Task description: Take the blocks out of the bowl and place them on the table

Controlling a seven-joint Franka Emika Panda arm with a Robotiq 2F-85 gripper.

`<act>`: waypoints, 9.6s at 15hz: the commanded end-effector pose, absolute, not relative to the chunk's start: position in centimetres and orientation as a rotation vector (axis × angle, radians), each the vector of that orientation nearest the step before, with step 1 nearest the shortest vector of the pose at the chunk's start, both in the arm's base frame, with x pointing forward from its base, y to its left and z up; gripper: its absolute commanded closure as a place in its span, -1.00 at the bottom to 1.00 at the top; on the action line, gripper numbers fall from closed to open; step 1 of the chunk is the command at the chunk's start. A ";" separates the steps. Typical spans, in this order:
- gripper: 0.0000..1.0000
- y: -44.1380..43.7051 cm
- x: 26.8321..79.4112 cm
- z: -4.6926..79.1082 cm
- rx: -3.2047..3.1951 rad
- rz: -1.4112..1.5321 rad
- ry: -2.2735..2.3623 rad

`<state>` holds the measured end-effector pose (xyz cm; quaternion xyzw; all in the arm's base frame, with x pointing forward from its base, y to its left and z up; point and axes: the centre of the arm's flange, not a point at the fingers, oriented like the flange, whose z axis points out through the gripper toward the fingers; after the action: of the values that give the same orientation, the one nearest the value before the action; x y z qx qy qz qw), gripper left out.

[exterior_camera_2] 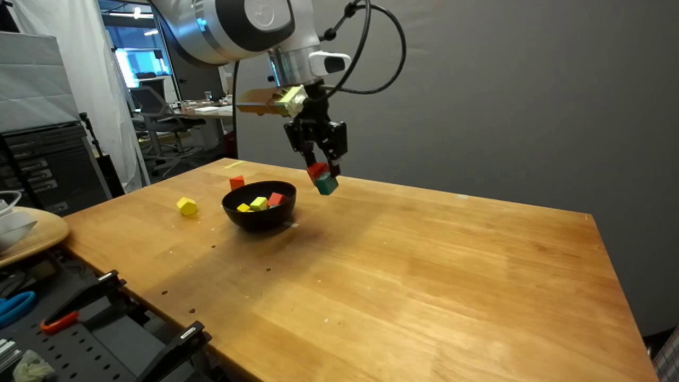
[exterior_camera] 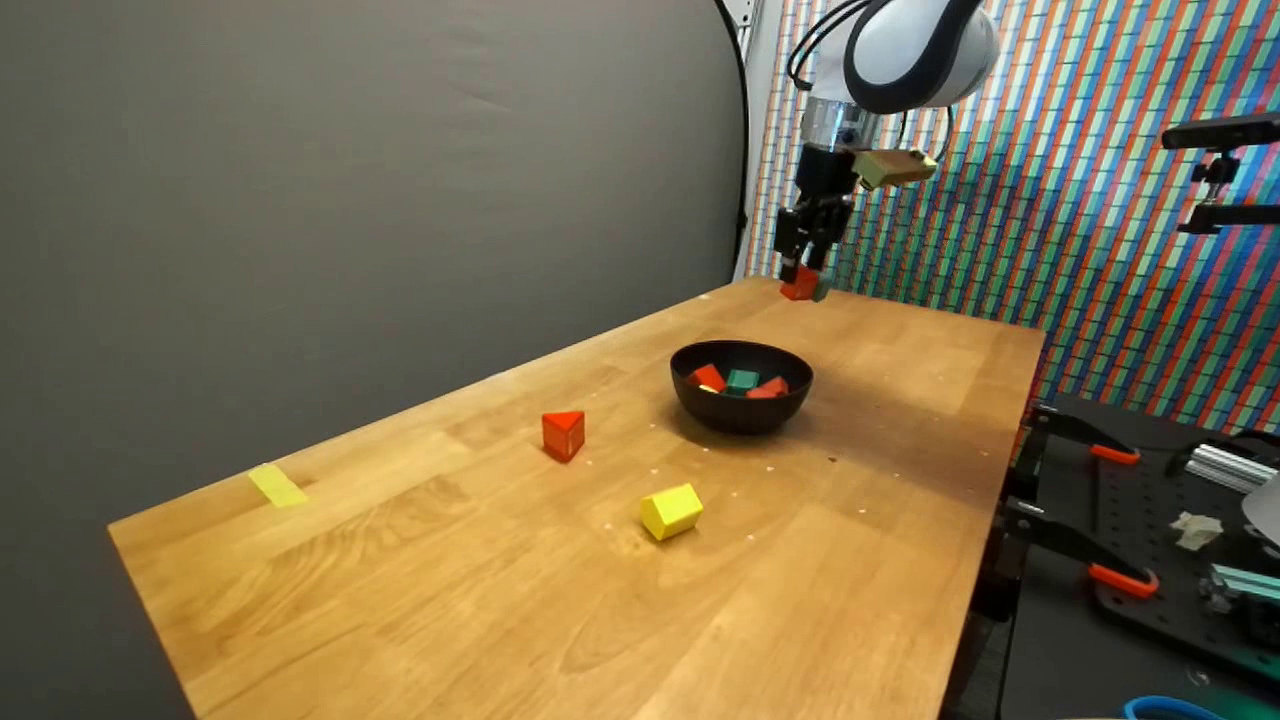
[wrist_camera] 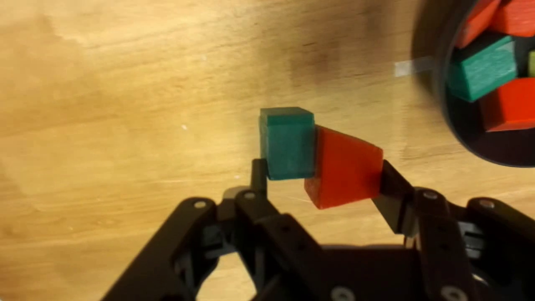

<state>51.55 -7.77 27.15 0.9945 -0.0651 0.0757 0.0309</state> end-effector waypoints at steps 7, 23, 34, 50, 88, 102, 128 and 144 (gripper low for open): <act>-0.80 -13.4 51.6 21.5 3.071 0.234 -0.358; -1.00 1.6 53.1 24.2 3.233 0.176 -0.098; -1.00 9.7 53.9 21.6 3.242 -0.051 0.143; -0.67 11.5 56.3 14.8 3.222 -0.300 0.213; -0.46 -3.6 69.1 19.6 3.164 -0.096 -0.011; -1.00 8.5 55.4 26.2 3.145 -0.386 -0.016; -1.00 8.5 56.3 17.1 3.145 -0.026 -0.031; 0.57 7.3 52.2 24.2 3.260 0.015 -0.107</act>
<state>55.99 8.43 19.69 0.9994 -0.0179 -0.0064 -0.0278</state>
